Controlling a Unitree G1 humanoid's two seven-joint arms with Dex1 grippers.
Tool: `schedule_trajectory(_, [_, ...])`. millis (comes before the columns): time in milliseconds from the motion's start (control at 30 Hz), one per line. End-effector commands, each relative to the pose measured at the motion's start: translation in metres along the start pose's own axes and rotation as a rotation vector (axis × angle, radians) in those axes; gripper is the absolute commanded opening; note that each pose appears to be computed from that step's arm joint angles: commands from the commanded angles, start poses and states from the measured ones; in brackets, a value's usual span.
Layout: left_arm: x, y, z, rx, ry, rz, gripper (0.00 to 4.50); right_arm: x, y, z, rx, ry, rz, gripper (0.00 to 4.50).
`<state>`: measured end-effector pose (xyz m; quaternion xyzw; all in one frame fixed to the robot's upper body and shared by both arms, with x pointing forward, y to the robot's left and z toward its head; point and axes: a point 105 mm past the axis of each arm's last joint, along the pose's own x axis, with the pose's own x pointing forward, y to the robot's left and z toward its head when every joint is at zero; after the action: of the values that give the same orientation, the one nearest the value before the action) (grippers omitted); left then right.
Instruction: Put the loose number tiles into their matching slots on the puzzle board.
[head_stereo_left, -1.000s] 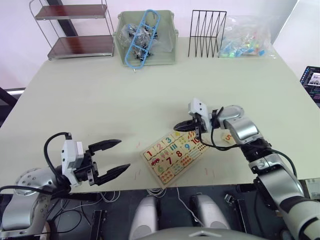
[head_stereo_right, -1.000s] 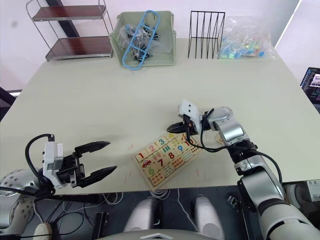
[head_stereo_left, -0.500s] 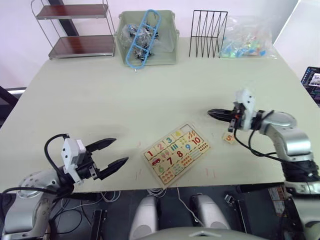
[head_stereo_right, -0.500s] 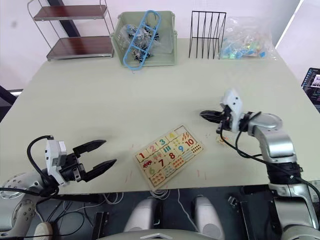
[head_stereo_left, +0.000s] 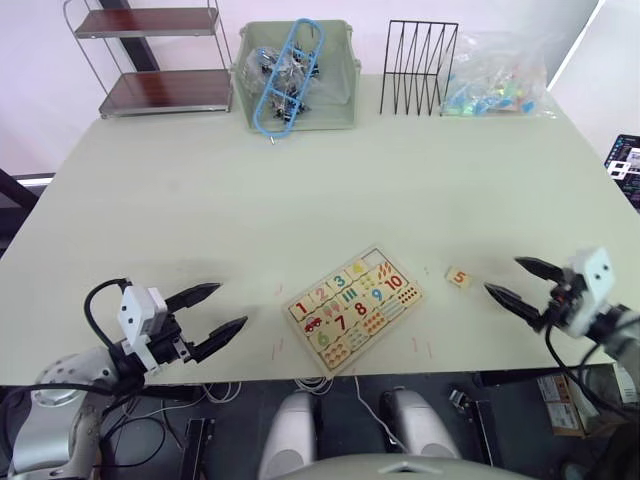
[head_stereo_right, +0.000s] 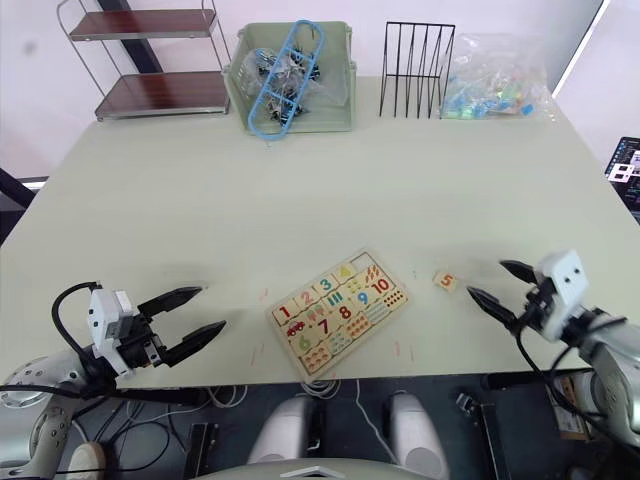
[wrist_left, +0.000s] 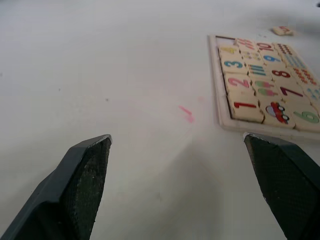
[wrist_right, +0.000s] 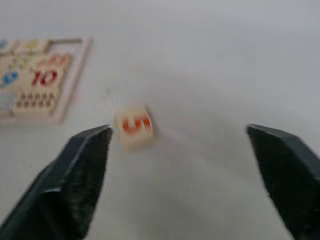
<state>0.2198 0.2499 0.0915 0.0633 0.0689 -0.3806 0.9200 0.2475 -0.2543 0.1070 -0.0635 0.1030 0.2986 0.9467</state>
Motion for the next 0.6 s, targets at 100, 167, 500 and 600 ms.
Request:
schedule_trajectory(100, [-0.013,0.003,0.001,0.029,0.008,0.012,4.5,-0.036,-0.005,-0.001,-0.047,-0.037,-0.037,4.41])
schedule_trajectory(167, [-0.016,0.002,-0.001,0.023,0.014,0.009,4.5,-0.044,-0.006,-0.008,-0.041,-0.031,-0.045,4.41])
schedule_trajectory(500, [-0.025,-0.001,-0.004,0.008,0.028,0.008,4.5,-0.058,-0.008,-0.027,-0.024,-0.036,-0.041,4.41])
schedule_trajectory(600, [-0.025,0.0,-0.003,0.011,0.028,0.009,4.5,-0.057,-0.009,-0.03,-0.023,-0.043,-0.036,4.41])
